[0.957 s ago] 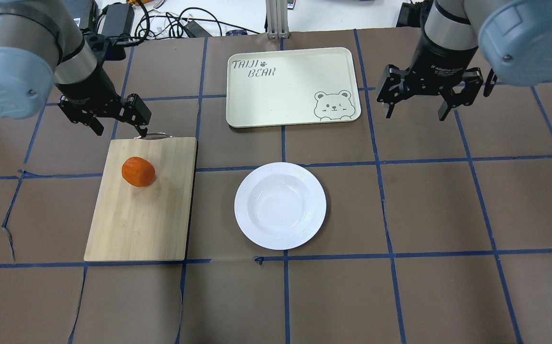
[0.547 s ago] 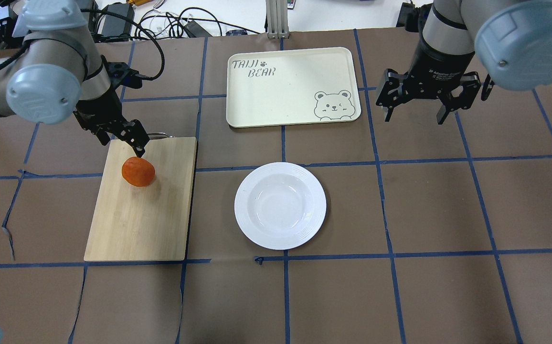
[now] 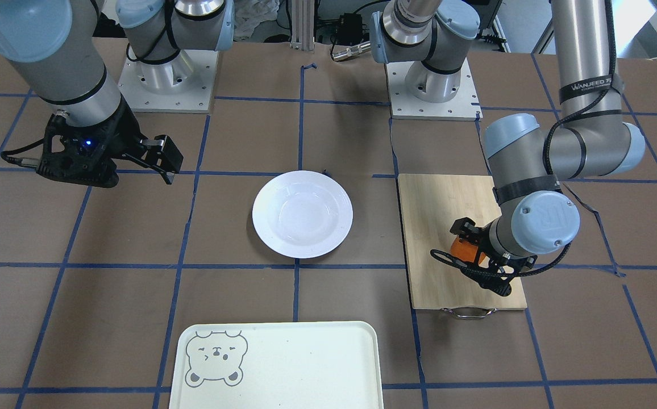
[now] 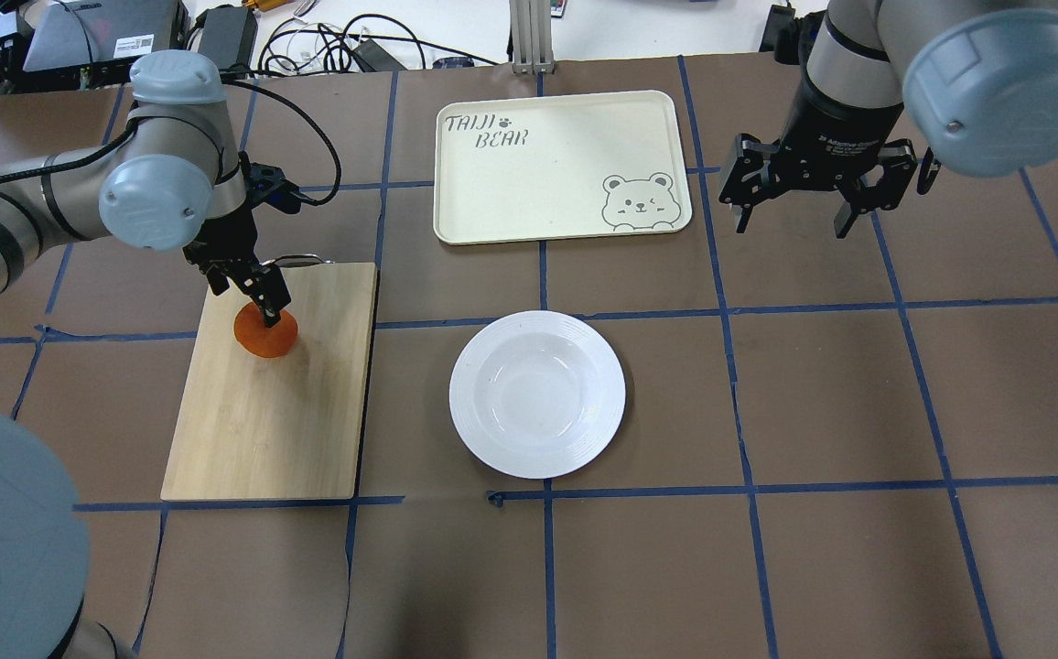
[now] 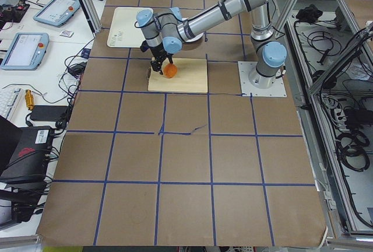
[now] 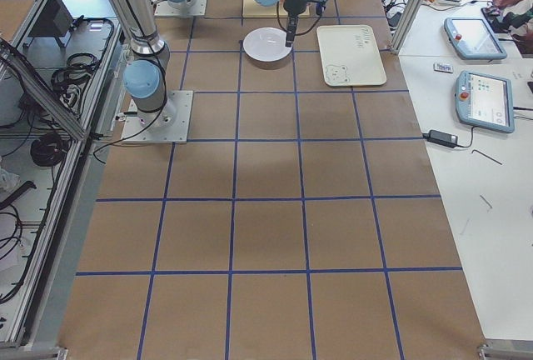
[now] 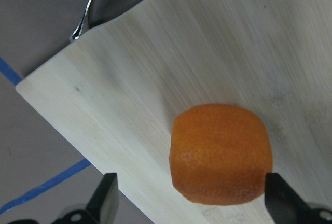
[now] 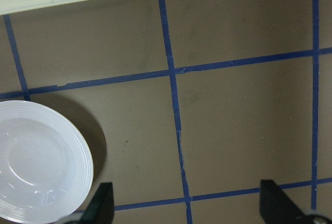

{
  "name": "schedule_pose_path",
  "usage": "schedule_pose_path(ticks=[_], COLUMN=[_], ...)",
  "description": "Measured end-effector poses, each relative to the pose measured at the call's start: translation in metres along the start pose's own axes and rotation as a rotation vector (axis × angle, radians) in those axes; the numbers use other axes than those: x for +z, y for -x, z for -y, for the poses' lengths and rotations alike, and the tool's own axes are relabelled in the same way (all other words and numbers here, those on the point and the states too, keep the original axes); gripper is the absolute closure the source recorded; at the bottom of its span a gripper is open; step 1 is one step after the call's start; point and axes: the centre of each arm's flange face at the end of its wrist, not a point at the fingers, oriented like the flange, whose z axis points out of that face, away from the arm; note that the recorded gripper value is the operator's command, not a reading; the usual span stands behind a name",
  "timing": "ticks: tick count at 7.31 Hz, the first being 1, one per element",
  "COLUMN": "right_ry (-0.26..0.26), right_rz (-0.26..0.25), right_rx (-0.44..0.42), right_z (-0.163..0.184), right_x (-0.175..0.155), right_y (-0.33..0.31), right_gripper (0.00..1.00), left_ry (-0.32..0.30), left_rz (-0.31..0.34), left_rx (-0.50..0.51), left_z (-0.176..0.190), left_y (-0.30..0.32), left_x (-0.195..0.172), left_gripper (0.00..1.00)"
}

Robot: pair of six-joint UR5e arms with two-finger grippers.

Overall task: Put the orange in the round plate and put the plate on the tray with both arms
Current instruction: 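Lower the left gripper onto the orange on the bamboo board, then close the left gripper around the orange and lift it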

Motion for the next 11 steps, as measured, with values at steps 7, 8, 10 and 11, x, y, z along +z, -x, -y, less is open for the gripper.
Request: schedule_pose_path(ticks=[7, 8, 10, 11], right_ry=[-0.008, -0.010, -0.016, -0.019], right_rz=[0.000, -0.001, -0.002, -0.002], right_rx=[0.001, 0.001, 0.001, 0.001], right_z=[0.005, 0.004, 0.003, 0.002], right_x=[0.003, 0.002, -0.001, -0.002], right_y=[0.000, 0.000, -0.001, -0.001], right_gripper=[0.00, 0.00, 0.00, 0.00], left_ry=[-0.028, -0.030, -0.038, -0.043], left_rz=[-0.113, -0.114, -0.104, -0.100], left_rx=[-0.022, -0.024, -0.057, -0.076], left_z=[0.001, 0.001, 0.001, 0.000], left_y=[-0.023, -0.023, -0.020, -0.019], left_x=[0.040, 0.040, 0.033, 0.027], left_gripper=[0.32, 0.81, 1.00, 1.00])
